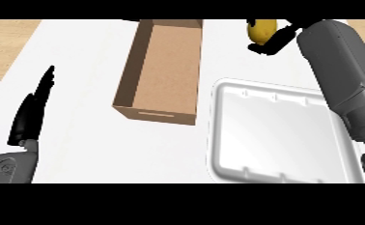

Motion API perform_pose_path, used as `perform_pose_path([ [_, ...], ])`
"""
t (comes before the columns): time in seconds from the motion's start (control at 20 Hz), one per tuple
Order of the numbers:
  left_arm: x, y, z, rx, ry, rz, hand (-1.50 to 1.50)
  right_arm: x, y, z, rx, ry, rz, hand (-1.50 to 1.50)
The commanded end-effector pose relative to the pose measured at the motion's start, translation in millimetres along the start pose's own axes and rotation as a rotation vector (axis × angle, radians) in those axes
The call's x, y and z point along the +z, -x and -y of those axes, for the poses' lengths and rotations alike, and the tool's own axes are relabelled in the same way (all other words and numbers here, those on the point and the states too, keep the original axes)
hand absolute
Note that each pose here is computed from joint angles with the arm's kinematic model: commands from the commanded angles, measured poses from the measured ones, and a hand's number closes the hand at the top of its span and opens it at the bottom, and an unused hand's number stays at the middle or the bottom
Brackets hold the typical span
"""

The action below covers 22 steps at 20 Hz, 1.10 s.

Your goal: Pick the lemon from the tray and place it in the cardboard box

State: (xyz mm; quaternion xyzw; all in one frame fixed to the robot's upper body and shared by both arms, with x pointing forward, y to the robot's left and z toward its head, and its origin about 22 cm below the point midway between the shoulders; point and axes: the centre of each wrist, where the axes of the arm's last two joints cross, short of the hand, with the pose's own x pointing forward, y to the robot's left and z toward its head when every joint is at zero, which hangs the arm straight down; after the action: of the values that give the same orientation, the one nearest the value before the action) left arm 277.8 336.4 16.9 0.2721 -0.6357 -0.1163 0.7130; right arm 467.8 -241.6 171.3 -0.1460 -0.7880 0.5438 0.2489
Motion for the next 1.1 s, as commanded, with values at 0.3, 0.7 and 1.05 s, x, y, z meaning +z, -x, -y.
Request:
perform_pose_path([
  [0.3, -2, 8, -8, -0.001, -0.014, -0.018, 0.00, -101, -53, -11, -0.273, -0.016, 0.073, 1.50],
  [0.7, -2, 4, -8, -0.009, -0.013, 0.001, 0.00, -150, -96, -36, -0.392, -0.089, -0.016, 1.50],
  [1.05, -6, -6, -4, -0.004, 0.022, 0.024, 0.00, -169, -118, -54, -0.396, -0.099, -0.060, 1.50],
])
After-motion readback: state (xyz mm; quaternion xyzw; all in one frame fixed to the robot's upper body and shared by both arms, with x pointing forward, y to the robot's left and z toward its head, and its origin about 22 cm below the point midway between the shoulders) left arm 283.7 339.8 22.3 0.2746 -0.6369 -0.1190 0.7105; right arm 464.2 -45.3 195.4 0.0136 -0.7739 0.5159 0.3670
